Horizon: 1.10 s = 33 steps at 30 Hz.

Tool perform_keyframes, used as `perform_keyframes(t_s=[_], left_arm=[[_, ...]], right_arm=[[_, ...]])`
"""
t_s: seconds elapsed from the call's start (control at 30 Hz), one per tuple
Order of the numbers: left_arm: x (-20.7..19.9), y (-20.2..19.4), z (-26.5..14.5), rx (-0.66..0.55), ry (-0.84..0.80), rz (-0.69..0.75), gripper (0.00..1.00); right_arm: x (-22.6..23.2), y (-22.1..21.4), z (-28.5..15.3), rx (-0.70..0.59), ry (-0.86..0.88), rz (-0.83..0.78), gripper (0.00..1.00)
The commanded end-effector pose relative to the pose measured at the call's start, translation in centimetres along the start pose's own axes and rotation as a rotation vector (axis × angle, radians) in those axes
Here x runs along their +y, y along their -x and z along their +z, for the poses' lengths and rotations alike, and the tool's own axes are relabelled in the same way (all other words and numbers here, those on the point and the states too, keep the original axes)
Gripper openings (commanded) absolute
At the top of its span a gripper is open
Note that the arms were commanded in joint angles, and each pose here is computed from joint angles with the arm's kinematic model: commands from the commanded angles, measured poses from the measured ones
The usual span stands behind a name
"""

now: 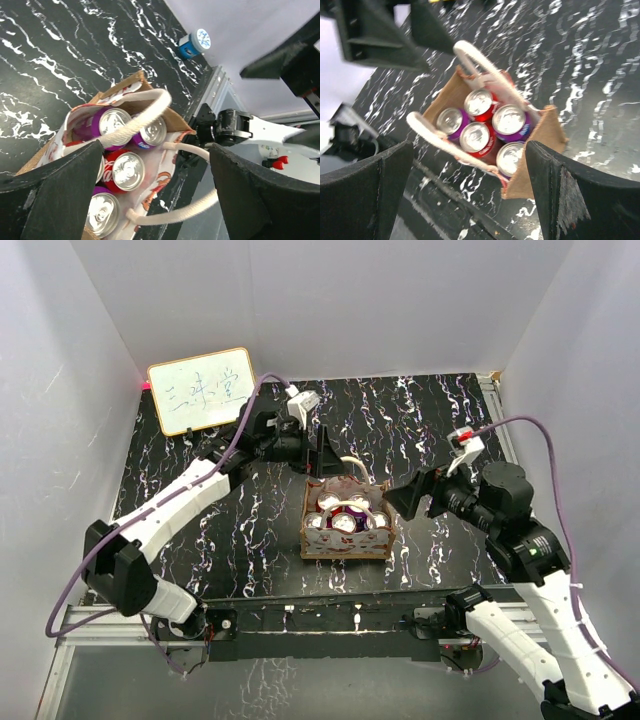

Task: Take the beverage out of the canvas bag

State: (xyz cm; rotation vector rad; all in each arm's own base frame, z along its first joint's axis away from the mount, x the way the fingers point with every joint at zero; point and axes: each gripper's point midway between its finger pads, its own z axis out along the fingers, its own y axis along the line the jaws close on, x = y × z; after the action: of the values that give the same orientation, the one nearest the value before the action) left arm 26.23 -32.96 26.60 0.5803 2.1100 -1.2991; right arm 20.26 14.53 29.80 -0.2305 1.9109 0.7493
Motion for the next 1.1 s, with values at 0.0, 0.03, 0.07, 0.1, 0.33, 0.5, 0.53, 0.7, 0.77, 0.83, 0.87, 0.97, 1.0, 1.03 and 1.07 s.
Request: perform_keyframes(t_s=[0.0,0.03,0.07,0.1,0.33,0.5,0.53,0.7,0.77,0.83,0.87,0.97,1.0,1.03,1.07], left_arm=[[1.2,0.3,0.6,0.021,0.061,0.0,0.84],[1.4,0.5,0.8,0.021,0.067,-0.002,0.81],[1.5,0.6,1.0,0.023,0.071,-0.003,0.78],[1.5,0.8,1.3,0.025,0.069,-0.005,0.75],[0.7,0.4,2.9,0.057,-0.016,-0.056,0.51],[0.2,0.5,3.1,0.08,-0.043,-0.069,0.29],[0.1,0.7,3.0,0.081,-0.034,-0.06,0.25],[0.3,2.3,2.1,0.067,0.042,0.011,0.07],[0.6,2.9,1.6,0.057,0.083,0.043,0.01],[0.9,3.5,0.8,0.044,0.123,0.073,0.0],[1.2,3.8,0.4,0.04,0.139,0.088,0.0],[2.3,4.8,-1.4,0.019,0.201,0.123,0.0],[2.8,5.3,-2.1,0.004,0.224,0.131,0.0],[3.4,5.8,-2.8,-0.015,0.242,0.131,0.0],[3.7,6.2,-3.5,-0.033,0.251,0.129,0.0]], right_arm=[[4.2,-1.0,0.9,0.048,0.286,-0.04,0.98],[4.6,-1.4,1.1,0.067,0.321,-0.034,0.98],[4.9,-1.9,1.4,0.085,0.348,-0.024,0.98],[5.2,-2.3,1.6,0.102,0.379,-0.012,0.98],[6.6,-3.9,3.3,0.169,0.536,0.086,0.89],[7.2,-5.2,4.7,0.216,0.575,0.14,0.78],[7.5,-5.5,5.0,0.225,0.579,0.142,0.76],[9.5,-6.4,6.5,0.259,0.586,0.129,0.71],[10.2,-6.9,7.3,0.276,0.574,0.126,0.66],[10.6,-7.4,8.1,0.297,0.558,0.131,0.59],[10.9,-7.6,8.5,0.307,0.554,0.132,0.55],[12.0,-7.9,9.4,0.323,0.556,0.124,0.48],[12.5,-7.7,9.7,0.315,0.554,0.117,0.48],[12.8,-7.6,9.9,0.308,0.554,0.118,0.48],[13.0,-7.5,10.0,0.298,0.555,0.12,0.48]])
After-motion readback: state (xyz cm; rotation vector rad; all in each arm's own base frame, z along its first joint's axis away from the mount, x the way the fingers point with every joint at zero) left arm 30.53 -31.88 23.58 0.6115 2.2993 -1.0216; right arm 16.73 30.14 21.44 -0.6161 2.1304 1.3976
